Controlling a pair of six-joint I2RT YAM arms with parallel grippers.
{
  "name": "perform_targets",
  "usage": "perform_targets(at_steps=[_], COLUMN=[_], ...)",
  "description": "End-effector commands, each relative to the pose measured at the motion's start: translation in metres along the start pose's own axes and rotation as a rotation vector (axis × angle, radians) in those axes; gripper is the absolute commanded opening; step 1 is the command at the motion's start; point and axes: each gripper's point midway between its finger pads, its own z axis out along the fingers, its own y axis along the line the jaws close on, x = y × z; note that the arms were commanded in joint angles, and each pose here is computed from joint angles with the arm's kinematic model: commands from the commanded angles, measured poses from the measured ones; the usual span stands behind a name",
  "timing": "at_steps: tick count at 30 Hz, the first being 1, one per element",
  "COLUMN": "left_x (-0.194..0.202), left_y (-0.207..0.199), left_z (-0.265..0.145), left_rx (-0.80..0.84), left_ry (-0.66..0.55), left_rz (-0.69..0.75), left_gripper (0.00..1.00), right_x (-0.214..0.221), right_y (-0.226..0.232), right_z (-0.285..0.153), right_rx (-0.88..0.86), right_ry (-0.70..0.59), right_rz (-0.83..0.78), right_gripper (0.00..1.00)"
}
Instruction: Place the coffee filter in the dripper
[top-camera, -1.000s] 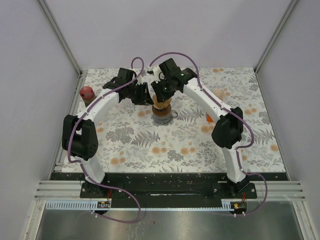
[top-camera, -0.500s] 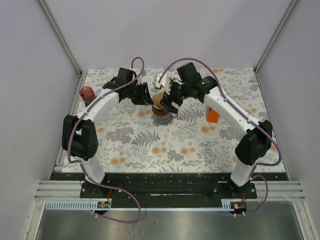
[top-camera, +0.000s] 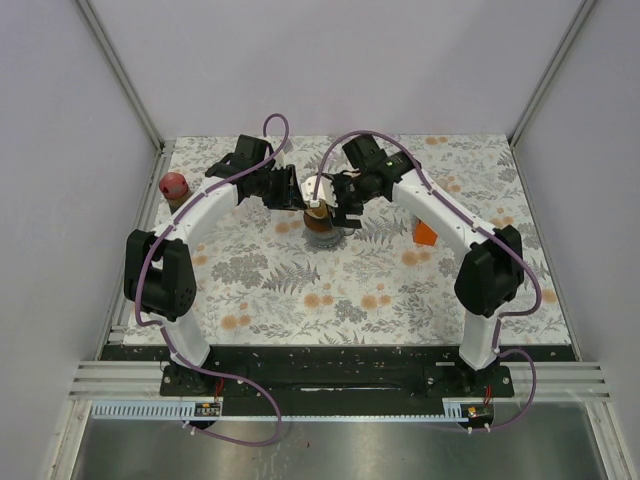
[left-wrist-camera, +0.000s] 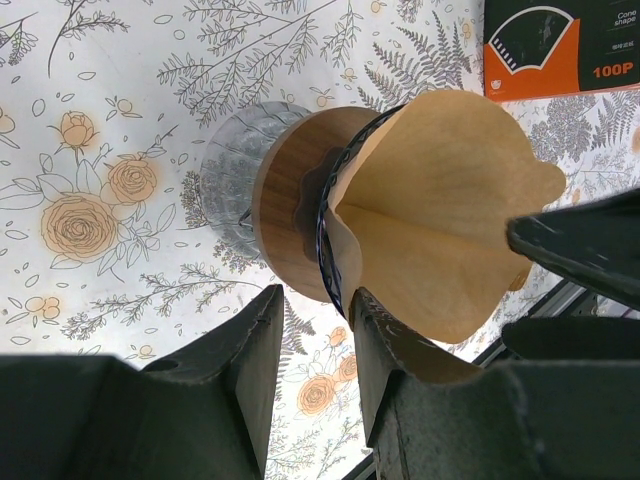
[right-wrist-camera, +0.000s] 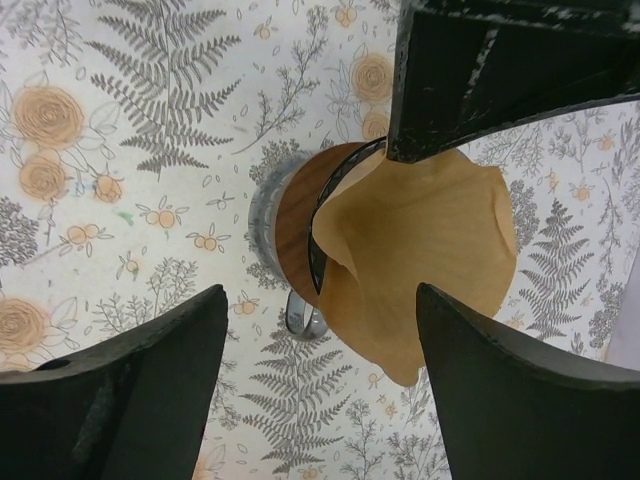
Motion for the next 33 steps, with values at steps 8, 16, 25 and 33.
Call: perform_targets(at_steps=[8, 16, 25, 33], left_x=[-0.022, -0.021, -0.021, -0.019], left_y=[-0.014, -0.012, -0.011, -0.010], left_z=[-0.011, -0.007, -0.005, -0.004], left_rx=[0.020, 0.018, 0.017, 0.018], left_ry=[-0.059, -0.047, -0.040, -0.034], left_rz=[0.050, 0.048, 0.046, 0.045], left_gripper=[0.38, 0.38, 0.38, 0.39], right_x=[0.019, 0.031, 0.033, 0.037], right_y=[-0.010, -0.011, -0.003, -0.002], right_z=[0.022, 0.030, 0.037, 0.037], right_rx=[-0.029, 0.011, -0.001, 0.005], right_ry=[0.077, 0.110, 0.133, 0.153], right_rz=[-0.093, -0.113, -0.162, -0.120], right_gripper=[0.60, 0.33, 0.14, 0.35])
